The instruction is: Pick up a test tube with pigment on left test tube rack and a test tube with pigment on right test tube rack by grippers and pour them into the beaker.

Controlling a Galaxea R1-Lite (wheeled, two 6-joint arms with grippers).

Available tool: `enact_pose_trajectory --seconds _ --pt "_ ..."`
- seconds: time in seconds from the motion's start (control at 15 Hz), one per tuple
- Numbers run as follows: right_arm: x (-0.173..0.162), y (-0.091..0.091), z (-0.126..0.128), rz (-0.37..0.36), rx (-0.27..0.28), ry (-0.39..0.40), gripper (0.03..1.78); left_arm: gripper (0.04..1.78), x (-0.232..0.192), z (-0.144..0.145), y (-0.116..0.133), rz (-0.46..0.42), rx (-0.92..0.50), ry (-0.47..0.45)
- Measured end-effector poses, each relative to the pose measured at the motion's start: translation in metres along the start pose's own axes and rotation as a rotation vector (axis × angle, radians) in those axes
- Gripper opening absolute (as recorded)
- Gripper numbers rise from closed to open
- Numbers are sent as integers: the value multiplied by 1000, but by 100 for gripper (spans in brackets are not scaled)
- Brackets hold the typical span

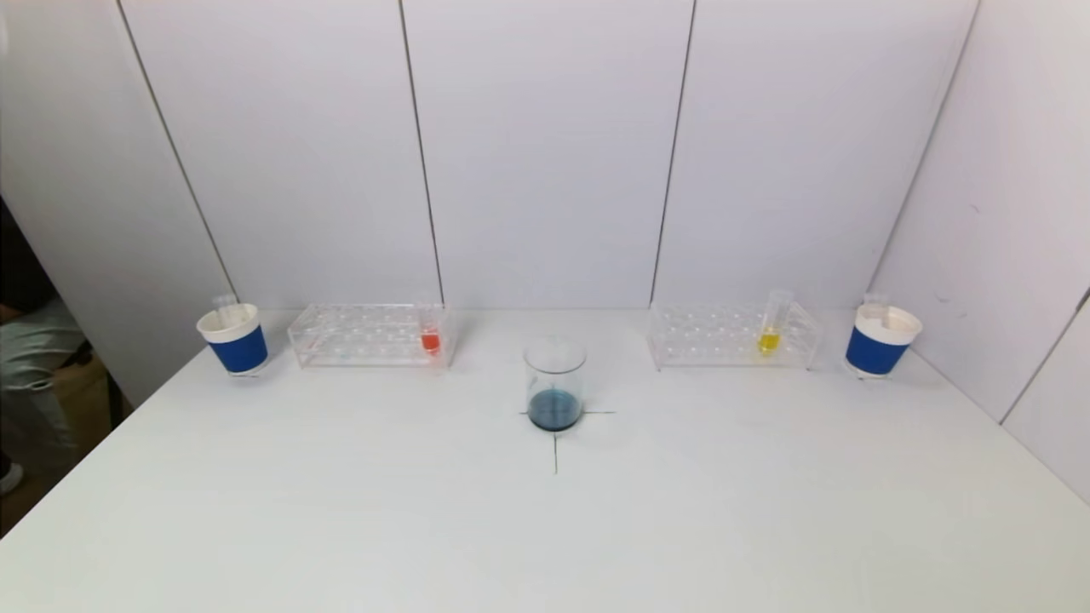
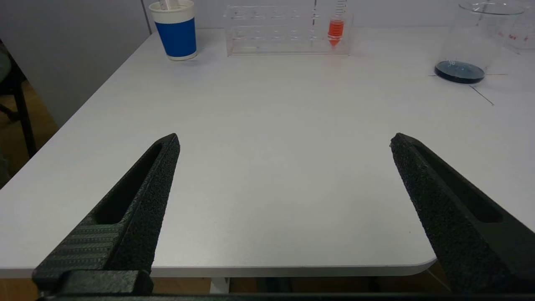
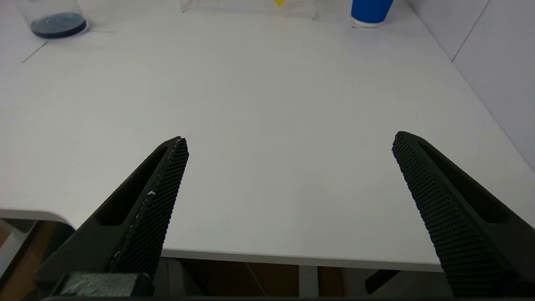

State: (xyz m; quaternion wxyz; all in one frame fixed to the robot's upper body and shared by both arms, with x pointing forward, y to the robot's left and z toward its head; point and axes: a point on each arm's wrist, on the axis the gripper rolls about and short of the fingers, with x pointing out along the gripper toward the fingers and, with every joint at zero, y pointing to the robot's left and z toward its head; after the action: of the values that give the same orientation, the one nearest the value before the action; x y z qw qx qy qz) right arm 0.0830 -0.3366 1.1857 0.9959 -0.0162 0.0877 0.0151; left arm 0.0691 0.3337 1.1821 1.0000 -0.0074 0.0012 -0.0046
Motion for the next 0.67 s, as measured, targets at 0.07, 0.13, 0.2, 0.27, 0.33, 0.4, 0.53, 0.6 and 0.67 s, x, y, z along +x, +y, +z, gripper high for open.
enact_pose_trajectory --seconds 0.07,0.13,0.2,0.27,0.33,0.4,0.53,0.6,0.67 --pt "-3 0 -1 -10 -2 -45 177 176 0 0 0 0 0 0" --pt "-6 0 -2 -17 -4 -86 177 176 0 0 0 0 0 0" --pt "-9 0 -3 -27 -2 -117 177 176 0 0 0 0 0 0" --pt "-10 0 -4 -33 8 -140 177 176 0 0 0 0 0 0" --pt "-11 0 -4 -34 13 -154 177 176 0 0 0 0 0 0" --pt "-12 0 -5 -36 20 -164 177 176 0 0 0 0 0 0" --pt "-13 0 -5 -37 56 -179 177 176 0 0 0 0 0 0" --pt "-13 0 -5 -38 66 -182 177 176 0 0 0 0 0 0" --pt "-13 0 -5 -38 69 -183 177 176 0 0 0 0 0 0"
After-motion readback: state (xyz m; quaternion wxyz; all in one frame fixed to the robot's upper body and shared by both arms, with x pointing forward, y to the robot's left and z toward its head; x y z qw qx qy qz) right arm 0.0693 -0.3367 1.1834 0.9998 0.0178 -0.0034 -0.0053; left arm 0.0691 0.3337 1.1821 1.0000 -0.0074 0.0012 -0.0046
